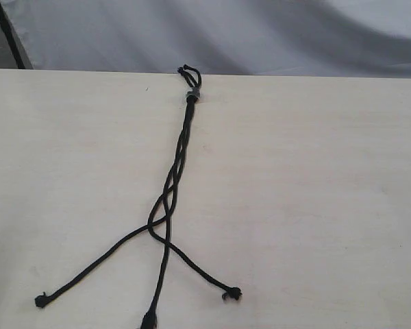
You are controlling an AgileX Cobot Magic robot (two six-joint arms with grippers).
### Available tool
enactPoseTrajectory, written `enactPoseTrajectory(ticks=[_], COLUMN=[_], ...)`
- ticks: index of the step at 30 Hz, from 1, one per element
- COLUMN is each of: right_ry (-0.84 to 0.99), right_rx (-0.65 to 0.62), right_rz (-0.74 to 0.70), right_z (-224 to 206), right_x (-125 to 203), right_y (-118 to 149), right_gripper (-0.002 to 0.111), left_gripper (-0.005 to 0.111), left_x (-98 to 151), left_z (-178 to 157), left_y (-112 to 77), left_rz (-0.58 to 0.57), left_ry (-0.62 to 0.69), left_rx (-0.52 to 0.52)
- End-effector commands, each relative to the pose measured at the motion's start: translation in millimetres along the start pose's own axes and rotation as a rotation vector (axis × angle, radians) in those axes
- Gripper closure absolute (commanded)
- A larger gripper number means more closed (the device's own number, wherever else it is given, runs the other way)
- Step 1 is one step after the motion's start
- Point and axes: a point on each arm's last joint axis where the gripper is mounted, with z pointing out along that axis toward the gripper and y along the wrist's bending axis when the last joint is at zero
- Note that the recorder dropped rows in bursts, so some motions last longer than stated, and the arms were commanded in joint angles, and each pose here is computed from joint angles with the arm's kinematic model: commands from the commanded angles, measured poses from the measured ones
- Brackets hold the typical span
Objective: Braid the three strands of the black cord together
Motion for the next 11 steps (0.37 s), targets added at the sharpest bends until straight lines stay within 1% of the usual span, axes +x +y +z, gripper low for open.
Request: enactPoseTrajectory(ticks=[1, 11], right_ry=[-0.003, -0.003], right_rx=[0.007, 0.007], right_rz=[-0.005, 0.002], right_z=[-0.2, -0.2], right_x=[0.7, 0.7], right_y=[-0.4, -0.4], right_gripper=[0.109, 0.109], left_gripper=[0.107, 0.107], left_x=[1.2, 1.2], left_z=[0.0, 0.0], left_y=[0.2, 0.2], left_rz=[-0.003, -0.003], left_ry=[0.001, 0.001], left_rx=[-0.003, -0.003])
